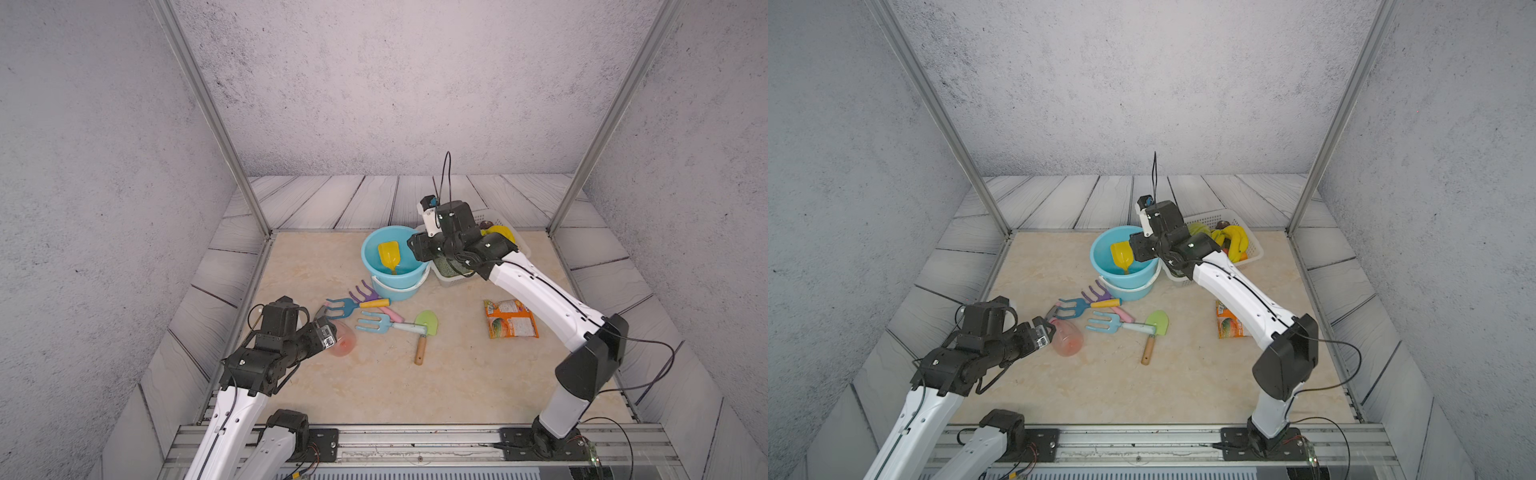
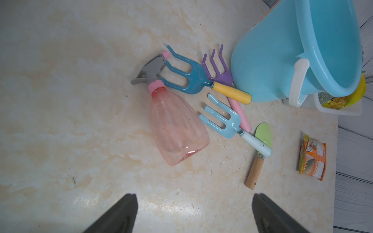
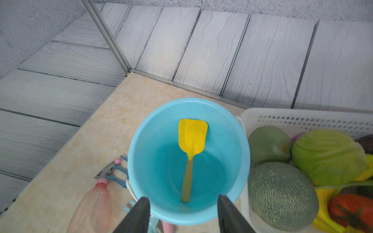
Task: Organize the gardening tools
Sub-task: Pick up the gardening tool from the center of the board.
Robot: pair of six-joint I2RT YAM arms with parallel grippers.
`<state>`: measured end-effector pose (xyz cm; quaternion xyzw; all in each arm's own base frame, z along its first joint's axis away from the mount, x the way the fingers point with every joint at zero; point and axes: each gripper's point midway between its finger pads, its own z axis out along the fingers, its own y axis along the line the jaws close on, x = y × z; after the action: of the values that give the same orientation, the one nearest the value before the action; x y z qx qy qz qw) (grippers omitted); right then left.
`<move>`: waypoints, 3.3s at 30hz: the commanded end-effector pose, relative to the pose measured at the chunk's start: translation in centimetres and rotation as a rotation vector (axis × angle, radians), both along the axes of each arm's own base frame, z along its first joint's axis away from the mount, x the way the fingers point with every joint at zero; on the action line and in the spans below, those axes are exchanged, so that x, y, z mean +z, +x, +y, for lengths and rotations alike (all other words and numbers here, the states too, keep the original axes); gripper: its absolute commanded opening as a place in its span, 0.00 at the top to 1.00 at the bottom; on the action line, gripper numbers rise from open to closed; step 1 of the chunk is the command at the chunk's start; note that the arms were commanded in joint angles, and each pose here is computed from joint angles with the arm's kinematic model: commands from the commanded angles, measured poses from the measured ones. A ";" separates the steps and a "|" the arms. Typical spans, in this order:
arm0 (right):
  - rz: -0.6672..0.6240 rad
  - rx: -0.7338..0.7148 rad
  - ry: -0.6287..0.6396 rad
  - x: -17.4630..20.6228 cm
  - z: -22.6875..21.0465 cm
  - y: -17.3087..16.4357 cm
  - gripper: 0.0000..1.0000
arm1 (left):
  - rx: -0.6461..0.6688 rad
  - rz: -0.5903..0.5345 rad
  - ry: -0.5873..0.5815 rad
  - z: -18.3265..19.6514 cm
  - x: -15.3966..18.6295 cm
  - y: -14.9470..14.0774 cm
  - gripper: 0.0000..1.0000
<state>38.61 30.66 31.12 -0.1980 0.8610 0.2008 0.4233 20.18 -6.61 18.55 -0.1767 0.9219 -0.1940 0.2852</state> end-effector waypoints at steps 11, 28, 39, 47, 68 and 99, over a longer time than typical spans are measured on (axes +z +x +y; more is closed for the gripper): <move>0.489 -0.076 -0.169 -16.4 -4.6 -13.8 0.41 | -0.064 0.030 -0.033 -1.6 -1.1 -0.1 0.05; 0.609 -0.205 -0.237 -25.0 -2.5 -12.6 0.43 | -0.098 0.023 -0.030 -2.6 -1.5 1.4 0.04; 0.624 -0.270 -0.289 -27.4 -2.5 -11.5 0.50 | -0.108 0.021 -0.028 -2.8 -2.1 1.8 0.04; 0.622 -0.307 -0.334 -28.4 -3.3 -11.3 0.52 | -0.105 0.015 -0.028 -2.8 -2.1 2.0 0.04; 0.600 -0.370 -0.413 -28.9 -7.5 -12.2 0.57 | -0.085 0.025 -0.027 -2.5 -1.9 1.7 0.04; -0.039 -0.168 -0.106 -0.2 -2.7 -0.6 0.87 | -0.096 0.020 -0.008 -2.6 -1.4 2.4 0.04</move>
<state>35.42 25.60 31.03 -0.1080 0.8852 0.1258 0.4346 22.71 -9.48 16.38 -0.1328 0.9327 -0.2155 0.2570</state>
